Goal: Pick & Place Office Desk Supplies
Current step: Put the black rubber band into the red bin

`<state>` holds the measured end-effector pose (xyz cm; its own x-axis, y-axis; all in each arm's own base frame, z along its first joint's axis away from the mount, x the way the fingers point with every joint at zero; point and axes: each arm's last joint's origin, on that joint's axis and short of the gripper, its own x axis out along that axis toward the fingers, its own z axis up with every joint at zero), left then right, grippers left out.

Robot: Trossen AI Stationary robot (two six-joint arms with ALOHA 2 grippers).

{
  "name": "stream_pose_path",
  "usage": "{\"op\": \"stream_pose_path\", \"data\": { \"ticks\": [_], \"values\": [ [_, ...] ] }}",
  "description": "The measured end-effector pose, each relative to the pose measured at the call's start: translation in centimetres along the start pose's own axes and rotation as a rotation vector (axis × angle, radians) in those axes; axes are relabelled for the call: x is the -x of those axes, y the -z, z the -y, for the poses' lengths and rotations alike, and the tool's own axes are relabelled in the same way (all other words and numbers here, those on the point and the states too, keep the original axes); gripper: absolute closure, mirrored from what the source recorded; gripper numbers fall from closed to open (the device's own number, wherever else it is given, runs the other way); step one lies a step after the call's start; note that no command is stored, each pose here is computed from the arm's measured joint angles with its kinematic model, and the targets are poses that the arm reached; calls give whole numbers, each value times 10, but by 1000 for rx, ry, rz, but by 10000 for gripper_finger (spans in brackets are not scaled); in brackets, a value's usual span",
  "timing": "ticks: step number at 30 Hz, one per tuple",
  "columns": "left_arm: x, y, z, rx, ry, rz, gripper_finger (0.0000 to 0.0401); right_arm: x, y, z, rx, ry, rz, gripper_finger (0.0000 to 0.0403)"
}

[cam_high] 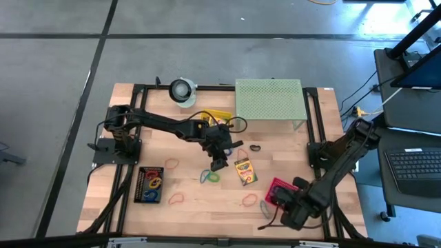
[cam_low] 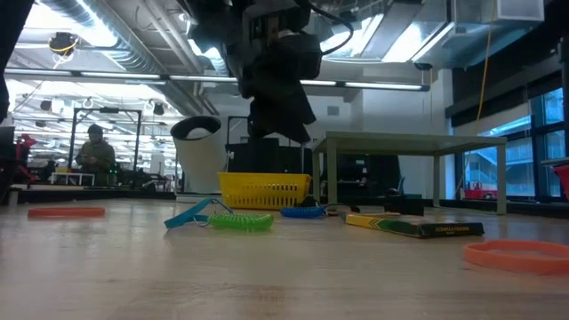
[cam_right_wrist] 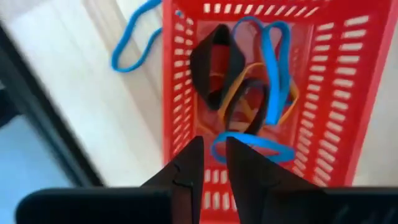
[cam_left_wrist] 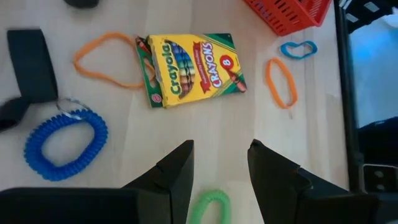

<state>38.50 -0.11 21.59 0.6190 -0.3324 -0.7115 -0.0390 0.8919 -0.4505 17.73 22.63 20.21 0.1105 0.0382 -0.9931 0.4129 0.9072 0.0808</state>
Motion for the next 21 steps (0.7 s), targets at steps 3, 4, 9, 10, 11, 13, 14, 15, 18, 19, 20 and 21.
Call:
{"op": "stream_pose_path", "data": {
  "ticks": [3,4,9,10,11,13,14,15,18,19,20,21],
  "values": [
    [13,-4,1,39,70,11,256,12,-2,4,-65,-31,59,334],
    [19,-6,1,54,86,13,256,17,-3,5,-82,-39,91,334],
    [65,-14,10,79,107,96,256,45,-13,10,-136,-102,265,335],
    [75,-16,13,70,110,131,256,48,-17,11,-143,-103,296,335],
    [87,-17,16,64,103,162,256,49,-22,12,-143,-96,322,335],
    [106,-18,22,47,93,222,256,50,-35,13,-133,-98,359,335],
    [115,-18,25,41,86,247,256,50,-43,15,-114,-98,369,335],
    [123,-18,28,31,77,275,256,49,-51,17,-92,-88,377,335],
    [148,-15,35,4,63,328,256,45,-83,29,-56,-53,377,335],
    [155,-13,37,0,55,341,256,44,-94,35,-45,-40,371,335],
    [162,-10,38,3,48,341,256,43,-104,40,-26,-34,370,335],
    [168,-8,38,9,36,341,256,43,-115,46,-10,-34,379,335]
  ]
}}
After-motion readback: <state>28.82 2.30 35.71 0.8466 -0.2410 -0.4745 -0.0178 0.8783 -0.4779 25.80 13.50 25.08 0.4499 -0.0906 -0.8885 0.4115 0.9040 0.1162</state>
